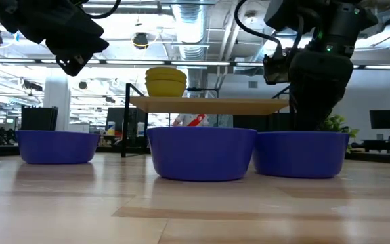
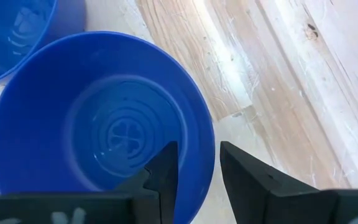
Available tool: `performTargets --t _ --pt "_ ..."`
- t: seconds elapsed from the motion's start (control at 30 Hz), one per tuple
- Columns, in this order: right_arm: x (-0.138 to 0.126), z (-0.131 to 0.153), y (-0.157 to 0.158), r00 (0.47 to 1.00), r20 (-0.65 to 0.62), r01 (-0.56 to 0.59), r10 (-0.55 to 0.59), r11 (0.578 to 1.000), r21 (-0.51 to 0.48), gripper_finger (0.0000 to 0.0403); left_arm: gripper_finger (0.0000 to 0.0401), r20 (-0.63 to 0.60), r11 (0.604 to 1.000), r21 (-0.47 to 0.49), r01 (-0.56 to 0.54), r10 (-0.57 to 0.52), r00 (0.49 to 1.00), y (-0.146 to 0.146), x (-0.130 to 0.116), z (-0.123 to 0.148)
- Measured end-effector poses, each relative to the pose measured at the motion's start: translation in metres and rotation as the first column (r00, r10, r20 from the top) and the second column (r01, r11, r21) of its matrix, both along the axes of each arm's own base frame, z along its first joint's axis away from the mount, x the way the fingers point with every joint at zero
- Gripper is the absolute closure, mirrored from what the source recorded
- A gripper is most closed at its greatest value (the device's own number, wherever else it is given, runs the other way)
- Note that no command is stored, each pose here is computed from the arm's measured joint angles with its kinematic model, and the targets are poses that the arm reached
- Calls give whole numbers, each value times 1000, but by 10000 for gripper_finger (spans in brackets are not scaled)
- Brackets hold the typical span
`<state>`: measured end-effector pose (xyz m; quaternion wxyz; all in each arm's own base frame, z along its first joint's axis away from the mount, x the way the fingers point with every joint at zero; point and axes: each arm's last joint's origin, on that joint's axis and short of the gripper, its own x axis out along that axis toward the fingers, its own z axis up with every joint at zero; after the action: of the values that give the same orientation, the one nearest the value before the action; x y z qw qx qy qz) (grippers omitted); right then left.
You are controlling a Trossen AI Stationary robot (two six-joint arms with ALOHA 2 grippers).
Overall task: Pick & Place Mini bowls
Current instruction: Put the right blue bowl on the shelf
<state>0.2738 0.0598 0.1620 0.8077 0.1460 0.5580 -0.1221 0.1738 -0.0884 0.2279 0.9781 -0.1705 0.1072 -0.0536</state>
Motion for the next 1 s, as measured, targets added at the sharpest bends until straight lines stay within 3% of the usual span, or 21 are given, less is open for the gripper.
performTargets --t 0.3,0.57,1.0 --pt "0 0 0 1000 2 2 -2 1000 -9 313 293 0 1000 0 0 0 1000 0 0 0" --pt "1 0 -4 1000 5 17 -17 1000 -17 394 293 0 1000 1 0 0 1000 0 0 0" --pt "0 5 -9 998 -46 48 -48 999 7 401 293 0 1000 0 0 0 1000 0 0 0"
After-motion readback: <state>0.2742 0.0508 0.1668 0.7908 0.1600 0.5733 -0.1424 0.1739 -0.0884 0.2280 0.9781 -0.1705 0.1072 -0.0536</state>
